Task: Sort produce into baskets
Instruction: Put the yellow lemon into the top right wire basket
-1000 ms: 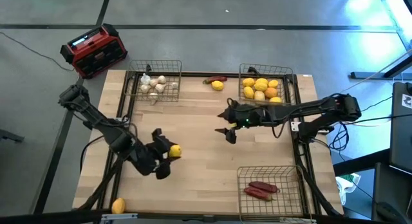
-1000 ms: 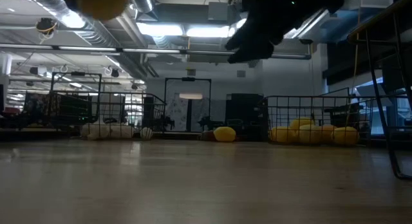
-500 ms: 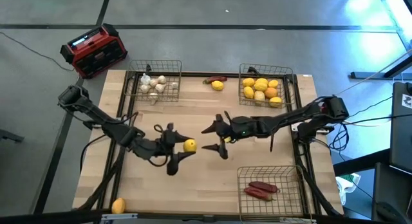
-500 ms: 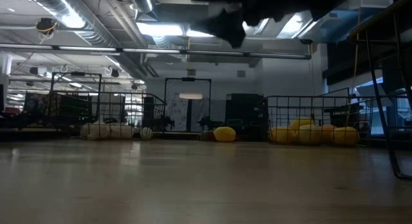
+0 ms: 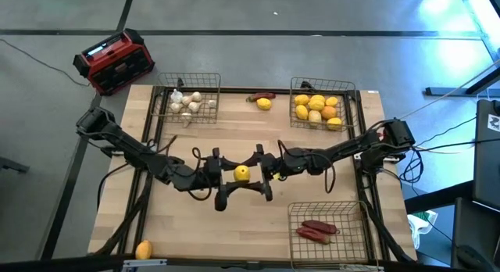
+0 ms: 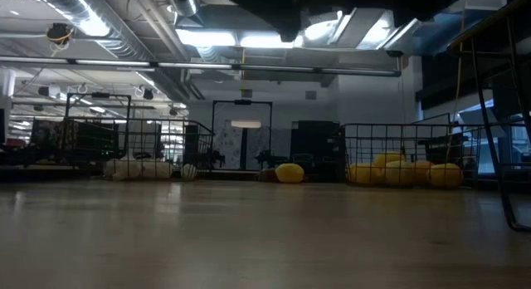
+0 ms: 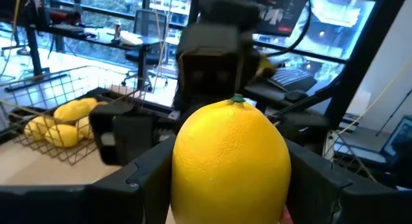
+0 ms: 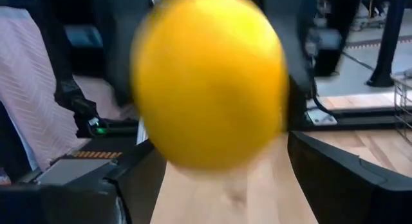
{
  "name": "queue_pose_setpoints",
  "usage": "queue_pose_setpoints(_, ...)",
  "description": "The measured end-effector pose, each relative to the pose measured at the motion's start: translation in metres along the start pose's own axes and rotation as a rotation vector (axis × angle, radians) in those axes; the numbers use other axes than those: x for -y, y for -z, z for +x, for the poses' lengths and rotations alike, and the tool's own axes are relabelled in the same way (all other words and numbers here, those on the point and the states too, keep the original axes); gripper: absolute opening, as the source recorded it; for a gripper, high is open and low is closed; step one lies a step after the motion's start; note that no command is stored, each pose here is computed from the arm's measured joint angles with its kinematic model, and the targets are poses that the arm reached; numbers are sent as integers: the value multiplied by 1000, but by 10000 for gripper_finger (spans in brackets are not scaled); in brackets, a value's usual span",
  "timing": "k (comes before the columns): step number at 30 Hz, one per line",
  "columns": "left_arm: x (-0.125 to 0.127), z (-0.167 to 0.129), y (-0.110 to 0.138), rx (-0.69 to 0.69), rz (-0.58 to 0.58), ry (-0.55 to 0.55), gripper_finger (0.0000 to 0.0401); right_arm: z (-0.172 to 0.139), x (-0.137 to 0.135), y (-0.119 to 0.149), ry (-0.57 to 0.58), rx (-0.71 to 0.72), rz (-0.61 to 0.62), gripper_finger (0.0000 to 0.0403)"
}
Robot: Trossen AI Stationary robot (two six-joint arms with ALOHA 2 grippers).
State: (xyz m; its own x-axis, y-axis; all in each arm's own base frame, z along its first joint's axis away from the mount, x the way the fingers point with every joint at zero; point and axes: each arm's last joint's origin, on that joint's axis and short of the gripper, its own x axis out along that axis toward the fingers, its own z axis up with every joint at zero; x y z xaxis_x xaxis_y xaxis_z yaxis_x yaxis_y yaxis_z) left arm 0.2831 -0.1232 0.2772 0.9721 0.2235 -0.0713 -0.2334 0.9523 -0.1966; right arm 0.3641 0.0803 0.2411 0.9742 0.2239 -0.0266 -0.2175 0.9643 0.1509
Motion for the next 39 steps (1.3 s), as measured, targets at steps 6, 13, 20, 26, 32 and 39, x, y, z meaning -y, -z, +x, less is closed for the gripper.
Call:
queue_pose_setpoints(6,0,3,5,-9,7,-7,230,3,-2,-10,-10,38,-1,312)
queue_pose_setpoints(13,0,3,5,-14,13,-7,230,3,-2,-10,-15,35,-2,226)
queue_pose_setpoints(20,-2,5,5,-22,11,-10,236,3,-1,-10,-5,27,-1,189)
queue_pose_setpoints(26,-5,1,-2,-9,41,-22,267,3,0,-7,27,-2,-1,207)
queue_pose_setpoints(32,-18,-20,-19,-72,125,-47,275,-5,1,-14,97,-44,-35,197)
queue_pose_setpoints(39,-29,-31,-10,-211,126,-101,276,-24,2,-27,242,-143,-87,203)
